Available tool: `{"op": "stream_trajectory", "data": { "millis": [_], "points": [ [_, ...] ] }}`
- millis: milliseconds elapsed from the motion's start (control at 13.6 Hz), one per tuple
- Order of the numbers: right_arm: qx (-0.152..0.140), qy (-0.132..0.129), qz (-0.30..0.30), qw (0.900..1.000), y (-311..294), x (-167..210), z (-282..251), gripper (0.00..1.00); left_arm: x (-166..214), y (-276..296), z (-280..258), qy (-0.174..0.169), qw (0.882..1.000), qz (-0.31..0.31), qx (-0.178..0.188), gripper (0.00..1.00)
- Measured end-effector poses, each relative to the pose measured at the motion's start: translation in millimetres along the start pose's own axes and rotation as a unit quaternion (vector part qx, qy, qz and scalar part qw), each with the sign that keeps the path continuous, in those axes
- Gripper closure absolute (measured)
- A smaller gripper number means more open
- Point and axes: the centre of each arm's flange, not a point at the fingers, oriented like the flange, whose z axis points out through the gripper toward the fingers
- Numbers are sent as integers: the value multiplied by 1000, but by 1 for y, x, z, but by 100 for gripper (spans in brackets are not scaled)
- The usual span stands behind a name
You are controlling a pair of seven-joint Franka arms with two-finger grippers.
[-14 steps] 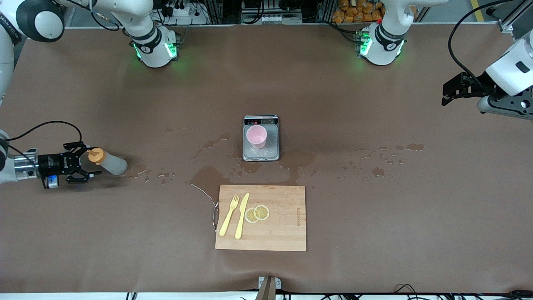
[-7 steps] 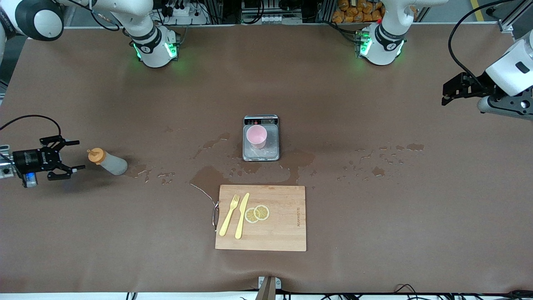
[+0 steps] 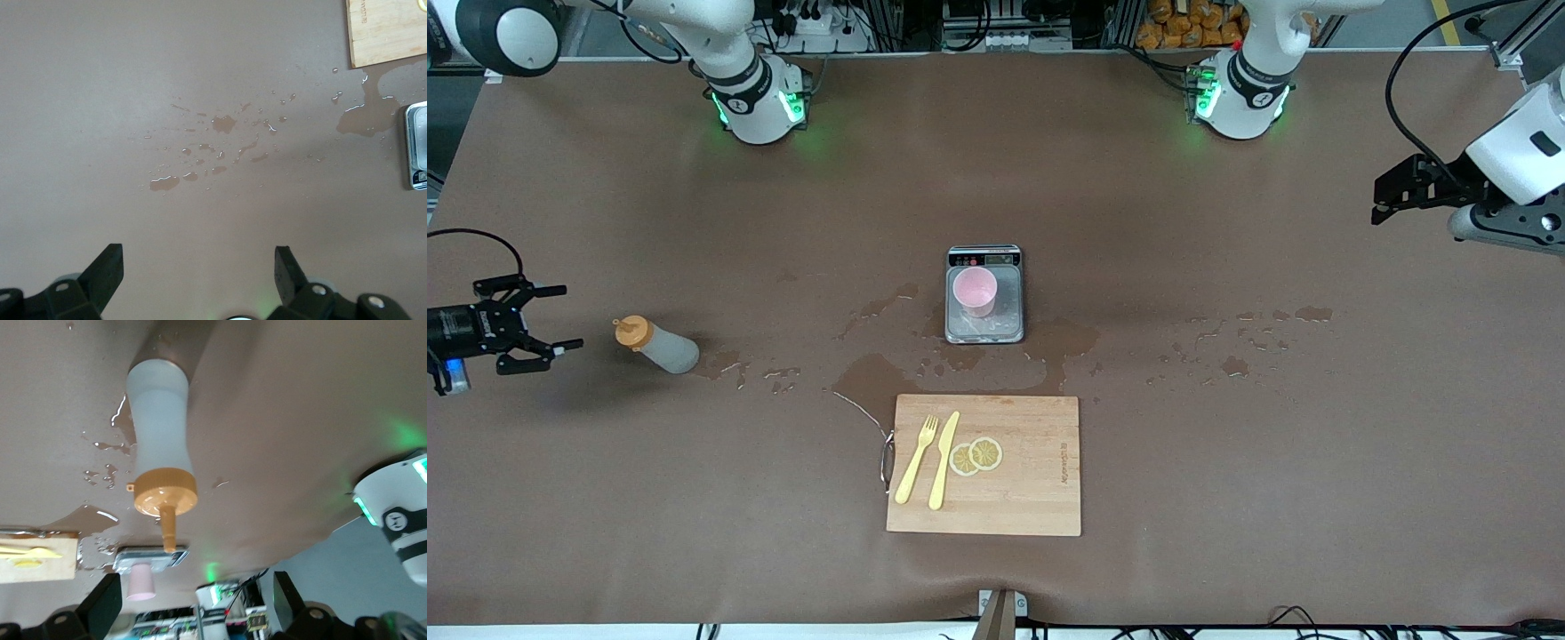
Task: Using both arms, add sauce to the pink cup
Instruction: 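Open the right gripper and withdraw it from the bottle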
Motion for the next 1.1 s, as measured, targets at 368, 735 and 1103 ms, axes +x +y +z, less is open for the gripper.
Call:
{"op": "stream_trajectory", "data": {
  "millis": [368,735,1103],
  "points": [
    [-77,136,-39,987,-47,-117,-4,0,0,-3,-1,1,1000,-26,0,0],
    [-104,210,-84,969,-79,-205,12,0,0,-2,-3,3,1000,-28,0,0],
    [-108,239,-248,933,-58,-262,-11,0,0,-2,-3,4,1000,-28,0,0]
  ]
}}
